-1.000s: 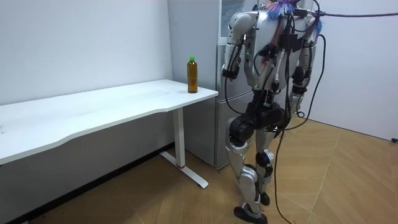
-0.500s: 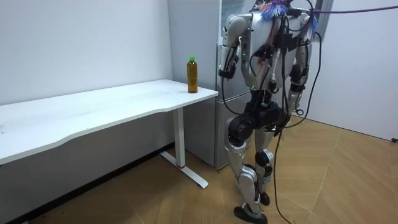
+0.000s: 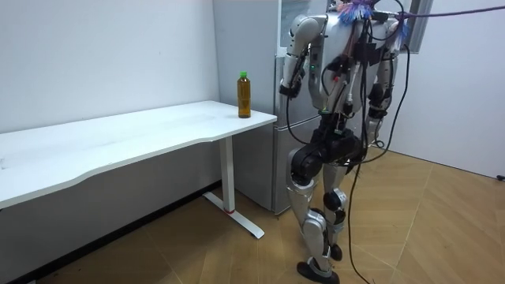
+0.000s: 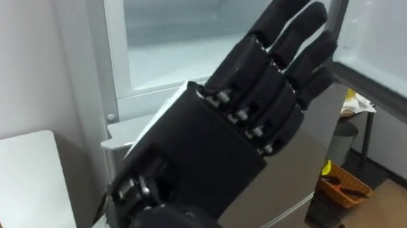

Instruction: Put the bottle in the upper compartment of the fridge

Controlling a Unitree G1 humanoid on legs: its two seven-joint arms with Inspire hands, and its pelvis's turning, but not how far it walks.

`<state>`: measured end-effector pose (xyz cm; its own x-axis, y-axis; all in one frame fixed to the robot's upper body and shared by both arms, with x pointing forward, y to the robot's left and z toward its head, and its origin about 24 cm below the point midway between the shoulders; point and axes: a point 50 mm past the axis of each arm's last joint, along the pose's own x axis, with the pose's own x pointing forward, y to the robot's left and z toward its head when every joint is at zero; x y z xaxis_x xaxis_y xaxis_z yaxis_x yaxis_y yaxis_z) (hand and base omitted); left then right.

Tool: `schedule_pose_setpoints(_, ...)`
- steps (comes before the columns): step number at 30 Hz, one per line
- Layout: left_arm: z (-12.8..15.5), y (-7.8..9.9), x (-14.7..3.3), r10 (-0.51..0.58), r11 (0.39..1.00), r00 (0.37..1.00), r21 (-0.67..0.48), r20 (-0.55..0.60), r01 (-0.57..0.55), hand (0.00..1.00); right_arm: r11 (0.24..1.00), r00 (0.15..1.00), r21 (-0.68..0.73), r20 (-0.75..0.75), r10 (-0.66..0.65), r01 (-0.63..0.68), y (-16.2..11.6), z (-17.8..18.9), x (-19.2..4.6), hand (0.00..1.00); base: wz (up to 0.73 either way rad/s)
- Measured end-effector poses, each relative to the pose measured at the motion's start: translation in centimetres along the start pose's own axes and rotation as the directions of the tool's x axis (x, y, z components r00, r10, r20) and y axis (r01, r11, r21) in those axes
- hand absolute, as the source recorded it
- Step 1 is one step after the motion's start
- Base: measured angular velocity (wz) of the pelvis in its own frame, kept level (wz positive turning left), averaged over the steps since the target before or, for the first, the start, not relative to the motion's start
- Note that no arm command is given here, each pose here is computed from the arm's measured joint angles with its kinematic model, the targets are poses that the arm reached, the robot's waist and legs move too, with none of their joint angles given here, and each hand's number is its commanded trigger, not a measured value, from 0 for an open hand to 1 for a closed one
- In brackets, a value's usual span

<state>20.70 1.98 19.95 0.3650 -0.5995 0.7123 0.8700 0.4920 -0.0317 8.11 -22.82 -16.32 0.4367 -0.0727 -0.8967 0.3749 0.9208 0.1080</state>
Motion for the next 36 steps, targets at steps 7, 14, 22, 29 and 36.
schedule_pose_setpoints(7, 0.0, 0.4, -0.1, 0.026, 0.988, 0.999, 0.154, -0.027, -0.022, 0.0, 0.999, 1.0, -0.048, -0.008, 0.001, -0.002, -0.3, 0.1, -0.1, 0.0, 0.26)
schedule_pose_setpoints(14, 1.0, 1.5, -0.7, 0.064, 0.916, 0.996, 0.399, -0.06, -0.035, 0.0, 0.997, 0.999, -0.075, -0.033, 0.0, -0.003, -0.3, -0.2, -0.1, 0.0, 0.24)
schedule_pose_setpoints(22, 5.3, 5.3, -2.9, 0.284, 0.747, 0.955, 0.605, 0.085, -0.276, 0.0, 0.996, 0.999, -0.09, -0.042, -0.022, 0.018, -0.5, -0.5, -0.2, 0.0, 0.23)
schedule_pose_setpoints(29, 11.7, 8.5, -6.1, 0.477, 0.382, 0.773, 0.694, 0.418, -0.611, 0.0, 0.993, 0.991, 0.028, -0.072, -0.115, 0.117, -2.5, -2.7, -1.2, 0.0, 0.06)
schedule_pose_setpoints(36, 18.9, 8.1, -9.1, 0.346, -0.006, 0.568, 0.607, 0.747, -0.795, 0.0, 0.976, 0.977, 0.103, -0.11, -0.182, 0.193, -4.3, -4.5, -2.3, 0.0, 0.08)
